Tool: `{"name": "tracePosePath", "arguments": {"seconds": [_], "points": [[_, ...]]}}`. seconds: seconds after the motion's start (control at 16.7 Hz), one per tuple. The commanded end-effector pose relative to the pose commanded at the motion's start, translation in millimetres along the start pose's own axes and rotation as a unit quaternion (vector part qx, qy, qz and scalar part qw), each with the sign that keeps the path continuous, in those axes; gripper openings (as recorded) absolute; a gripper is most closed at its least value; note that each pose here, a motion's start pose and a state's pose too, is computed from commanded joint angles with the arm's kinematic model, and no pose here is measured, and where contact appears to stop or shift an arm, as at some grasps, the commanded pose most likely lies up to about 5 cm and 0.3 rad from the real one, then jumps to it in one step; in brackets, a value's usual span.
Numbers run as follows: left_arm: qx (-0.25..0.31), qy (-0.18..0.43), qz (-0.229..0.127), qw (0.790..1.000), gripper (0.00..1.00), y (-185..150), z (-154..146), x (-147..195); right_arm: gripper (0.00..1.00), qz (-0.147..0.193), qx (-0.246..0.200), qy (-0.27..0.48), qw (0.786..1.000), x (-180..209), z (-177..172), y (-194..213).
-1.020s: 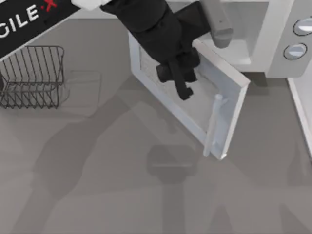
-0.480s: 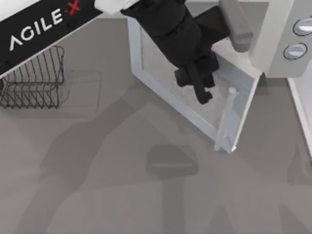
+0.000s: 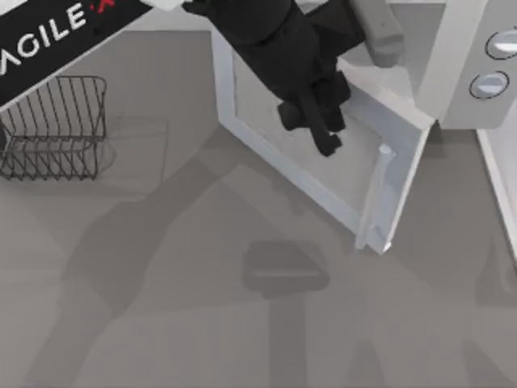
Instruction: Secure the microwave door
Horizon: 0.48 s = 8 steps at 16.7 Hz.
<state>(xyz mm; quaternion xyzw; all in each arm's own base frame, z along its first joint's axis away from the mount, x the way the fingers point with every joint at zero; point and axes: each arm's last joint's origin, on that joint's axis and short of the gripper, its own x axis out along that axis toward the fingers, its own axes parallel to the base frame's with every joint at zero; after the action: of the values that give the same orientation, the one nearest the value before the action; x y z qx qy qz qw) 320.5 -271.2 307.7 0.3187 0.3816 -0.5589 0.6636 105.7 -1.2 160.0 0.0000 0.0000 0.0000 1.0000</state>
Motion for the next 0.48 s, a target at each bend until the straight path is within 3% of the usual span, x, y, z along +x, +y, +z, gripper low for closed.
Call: {"name": "tracePosePath", "arguments": {"seconds": [0.18,0.48], "points": [[0.016,-0.006,-0.006,1.000,0.00,-7,8,3,1.00,0.000,0.000,0.000,1.000,0,0,0],[0.018,0.016,-0.055,0.998,0.00,-19,16,32,1.00,0.000,0.000,0.000,1.000,0,0,0]]}}
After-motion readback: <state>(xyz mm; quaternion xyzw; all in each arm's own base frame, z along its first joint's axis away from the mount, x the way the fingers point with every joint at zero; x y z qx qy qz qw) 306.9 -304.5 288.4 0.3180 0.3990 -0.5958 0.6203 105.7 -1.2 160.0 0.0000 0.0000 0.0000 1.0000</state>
